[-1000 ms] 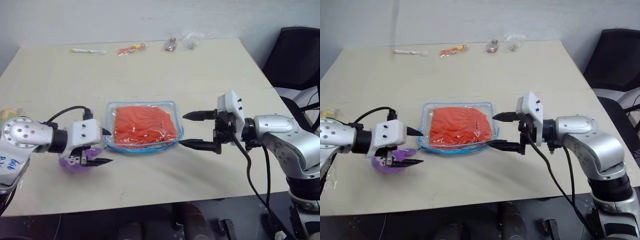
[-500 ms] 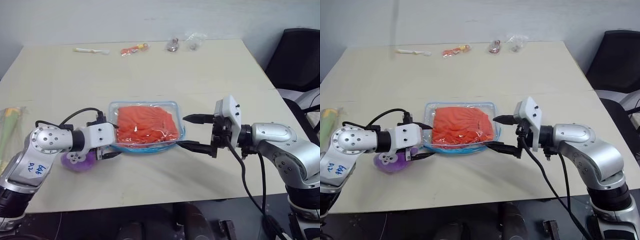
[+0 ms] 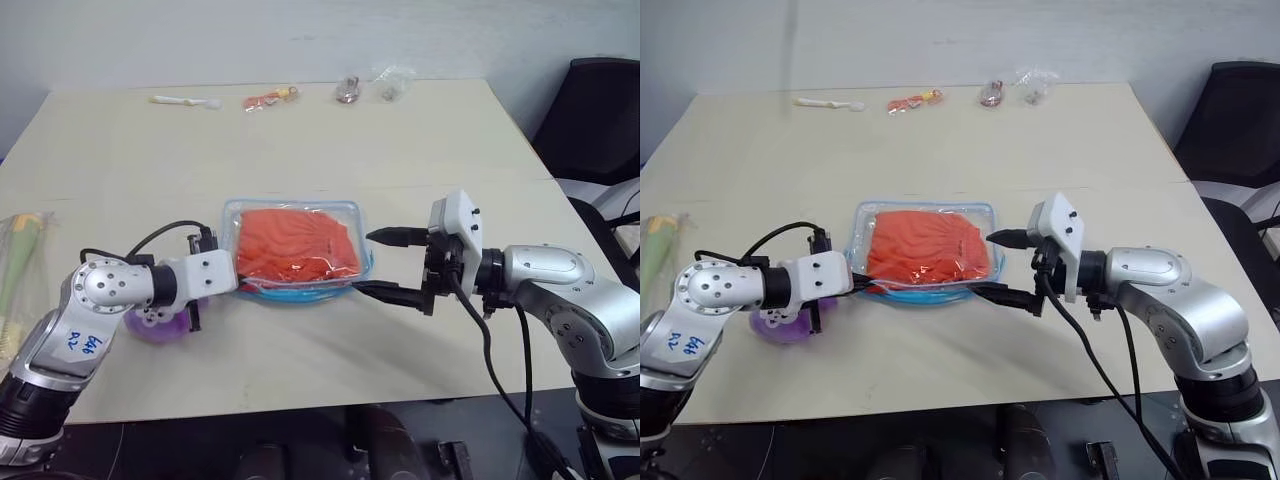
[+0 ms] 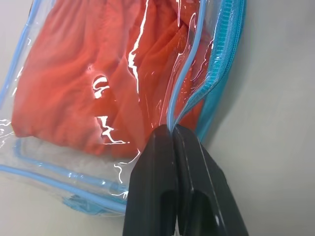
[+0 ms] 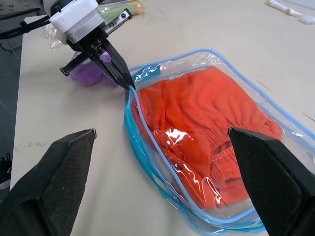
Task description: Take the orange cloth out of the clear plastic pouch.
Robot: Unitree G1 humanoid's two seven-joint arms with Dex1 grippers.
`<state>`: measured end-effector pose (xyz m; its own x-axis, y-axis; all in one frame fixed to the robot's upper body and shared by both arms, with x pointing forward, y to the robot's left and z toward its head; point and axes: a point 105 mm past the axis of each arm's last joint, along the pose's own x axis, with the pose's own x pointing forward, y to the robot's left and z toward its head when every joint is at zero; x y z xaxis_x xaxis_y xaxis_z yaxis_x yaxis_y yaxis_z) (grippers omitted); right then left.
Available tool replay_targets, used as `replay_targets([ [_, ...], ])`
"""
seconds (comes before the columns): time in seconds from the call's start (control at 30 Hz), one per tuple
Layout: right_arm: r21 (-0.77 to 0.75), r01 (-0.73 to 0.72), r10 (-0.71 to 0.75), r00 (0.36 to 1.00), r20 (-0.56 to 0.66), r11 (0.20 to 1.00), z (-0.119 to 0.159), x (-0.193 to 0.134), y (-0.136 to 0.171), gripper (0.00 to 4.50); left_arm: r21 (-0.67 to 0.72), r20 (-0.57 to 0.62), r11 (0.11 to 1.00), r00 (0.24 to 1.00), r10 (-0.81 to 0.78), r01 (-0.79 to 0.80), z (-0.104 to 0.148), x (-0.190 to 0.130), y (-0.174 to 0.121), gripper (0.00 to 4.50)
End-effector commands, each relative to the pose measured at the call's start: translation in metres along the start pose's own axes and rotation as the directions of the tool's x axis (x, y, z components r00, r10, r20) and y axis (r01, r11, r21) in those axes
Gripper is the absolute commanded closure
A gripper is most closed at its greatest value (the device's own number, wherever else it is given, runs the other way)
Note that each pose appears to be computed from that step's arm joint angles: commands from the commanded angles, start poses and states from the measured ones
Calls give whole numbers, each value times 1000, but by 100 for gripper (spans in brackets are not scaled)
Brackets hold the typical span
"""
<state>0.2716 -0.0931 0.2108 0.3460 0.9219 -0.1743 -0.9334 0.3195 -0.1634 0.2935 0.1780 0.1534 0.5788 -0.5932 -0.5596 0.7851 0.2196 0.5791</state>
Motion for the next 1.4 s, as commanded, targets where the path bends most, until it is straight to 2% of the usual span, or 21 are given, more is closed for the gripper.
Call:
replay_targets([
  [0.03, -61, -11, 11, 1000, 6, 998, 6, -3, 6, 0, 7, 22, 1000, 1000, 16, -16, 7, -1, 0, 448],
  [0.2, -73, -16, 14, 1000, -23, 997, -2, -2, 8, 0, -35, 56, 997, 996, 71, -69, 13, -3, 3, 448],
  [0.27, -91, -14, 10, 999, -52, 996, -10, -2, 9, 0, -47, 93, 987, 983, 156, -152, 21, -8, 13, 448],
  [0.33, -94, -13, 7, 998, -62, 995, -16, -1, 10, 39, -37, 116, 968, 961, 250, -248, 26, -13, 23, 450],
  [0.4, -96, -16, 10, 998, -60, 995, -19, 0, 11, 94, -36, 131, 955, 946, 296, -294, 29, -16, 27, 450],
  [0.53, -138, -40, 31, 997, -69, 990, -26, 5, 16, 236, -89, 184, 923, 904, 386, -376, 40, -24, 33, 450],
  [0.73, -238, -33, 13, 996, -83, 971, -31, 24, 10, 442, -99, 193, 922, 902, 386, -374, 42, -23, 31, 450],
  [0.97, -393, -29, -2, 997, -80, 919, -38, 51, 3, 442, -103, 198, 928, 907, 371, -357, 42, -19, 28, 450],
  [1.2, -545, 16, -55, 997, -55, 838, -42, 73, -3, 224, -118, 216, 932, 908, 360, -342, 46, -16, 26, 450],
  [1.4, -591, 38, -73, 997, -34, 806, -44, 85, -6, 224, -127, 227, 933, 906, 358, -337, 50, -16, 27, 450],
])
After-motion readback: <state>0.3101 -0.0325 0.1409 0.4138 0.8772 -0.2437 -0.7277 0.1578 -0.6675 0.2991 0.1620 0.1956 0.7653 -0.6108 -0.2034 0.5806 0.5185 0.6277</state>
